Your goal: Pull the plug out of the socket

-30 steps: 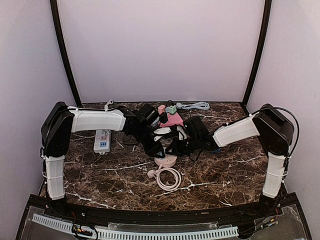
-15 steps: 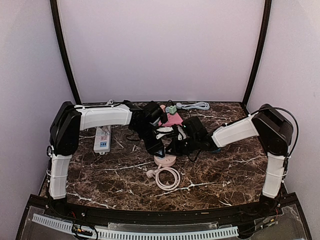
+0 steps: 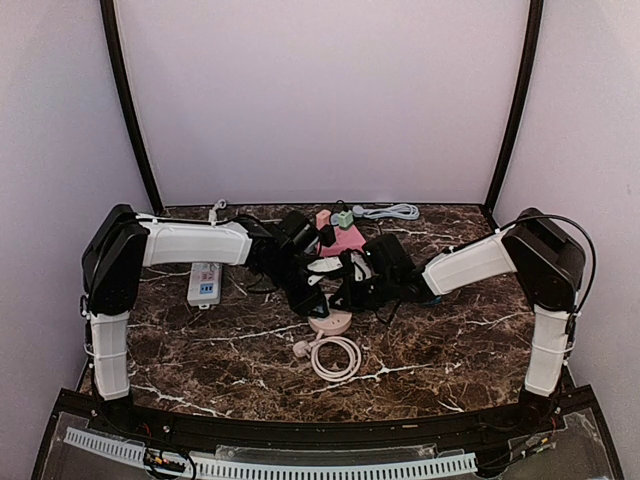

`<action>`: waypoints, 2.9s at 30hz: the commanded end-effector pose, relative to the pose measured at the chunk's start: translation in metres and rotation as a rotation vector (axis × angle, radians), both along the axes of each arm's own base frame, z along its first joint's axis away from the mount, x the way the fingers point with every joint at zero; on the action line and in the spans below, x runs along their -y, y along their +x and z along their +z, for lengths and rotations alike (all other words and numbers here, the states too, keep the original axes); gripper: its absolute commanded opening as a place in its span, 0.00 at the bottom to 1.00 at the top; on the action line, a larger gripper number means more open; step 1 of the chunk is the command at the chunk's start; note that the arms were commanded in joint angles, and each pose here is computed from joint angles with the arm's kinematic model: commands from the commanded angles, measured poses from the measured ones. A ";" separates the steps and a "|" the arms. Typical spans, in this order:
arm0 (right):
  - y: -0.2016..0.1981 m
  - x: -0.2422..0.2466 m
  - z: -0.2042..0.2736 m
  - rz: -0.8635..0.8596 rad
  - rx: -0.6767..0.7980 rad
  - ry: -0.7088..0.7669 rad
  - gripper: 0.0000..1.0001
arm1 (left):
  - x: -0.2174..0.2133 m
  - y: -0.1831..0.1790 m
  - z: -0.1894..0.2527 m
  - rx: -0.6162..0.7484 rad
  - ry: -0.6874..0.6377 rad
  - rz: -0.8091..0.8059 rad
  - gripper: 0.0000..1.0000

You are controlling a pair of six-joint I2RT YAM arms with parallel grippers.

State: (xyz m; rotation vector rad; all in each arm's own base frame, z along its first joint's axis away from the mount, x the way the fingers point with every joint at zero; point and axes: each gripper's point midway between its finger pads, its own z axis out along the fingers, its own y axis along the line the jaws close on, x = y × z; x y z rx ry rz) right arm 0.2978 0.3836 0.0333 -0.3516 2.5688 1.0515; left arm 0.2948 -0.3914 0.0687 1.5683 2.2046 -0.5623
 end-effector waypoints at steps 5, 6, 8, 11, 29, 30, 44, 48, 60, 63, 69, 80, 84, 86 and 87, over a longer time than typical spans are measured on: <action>-0.073 0.102 -0.121 -0.030 -0.296 -0.510 0.00 | 0.024 -0.002 0.086 0.028 -0.218 -0.019 0.19; -0.073 0.102 -0.120 -0.029 -0.295 -0.511 0.00 | 0.024 0.002 0.089 0.024 -0.222 -0.015 0.19; -0.073 0.103 -0.121 -0.027 -0.294 -0.516 0.00 | 0.024 0.002 0.089 0.002 -0.212 -0.029 0.19; -0.074 0.102 -0.121 -0.020 -0.298 -0.511 0.00 | 0.023 0.004 0.087 -0.001 -0.189 -0.035 0.19; -0.075 0.102 -0.123 -0.009 -0.292 -0.517 0.00 | 0.030 0.000 0.078 0.115 -0.088 -0.010 0.18; -0.074 0.102 -0.122 -0.009 -0.290 -0.512 0.00 | 0.028 0.003 0.081 0.115 -0.090 -0.003 0.19; -0.033 0.074 -0.023 -0.063 -0.110 -0.318 0.09 | 0.006 0.031 0.121 0.060 -0.281 0.210 0.19; -0.019 0.086 0.007 -0.116 -0.041 -0.295 0.22 | 0.011 0.035 0.125 -0.013 -0.338 0.312 0.20; -0.002 0.112 0.045 -0.185 0.104 -0.271 0.38 | -0.037 0.044 0.098 -0.233 -0.364 0.780 0.24; 0.006 0.123 0.048 -0.235 0.118 -0.293 0.41 | -0.018 0.039 0.096 -0.339 -0.419 0.752 0.24; 0.021 0.172 0.068 -0.422 0.155 -0.320 0.46 | 0.044 0.045 0.087 -0.535 -0.502 0.707 0.26; 0.021 0.213 0.108 -0.550 0.241 -0.300 0.54 | 0.140 0.055 0.056 -0.630 -0.520 0.655 0.36; 0.019 0.214 0.106 -0.546 0.233 -0.307 0.54 | 0.159 0.058 0.044 -0.675 -0.523 0.674 0.41; 0.017 0.213 0.106 -0.543 0.230 -0.303 0.54 | 0.163 0.059 0.036 -0.694 -0.519 0.699 0.44; 0.016 0.213 0.106 -0.542 0.228 -0.301 0.54 | 0.165 0.059 0.033 -0.696 -0.515 0.704 0.45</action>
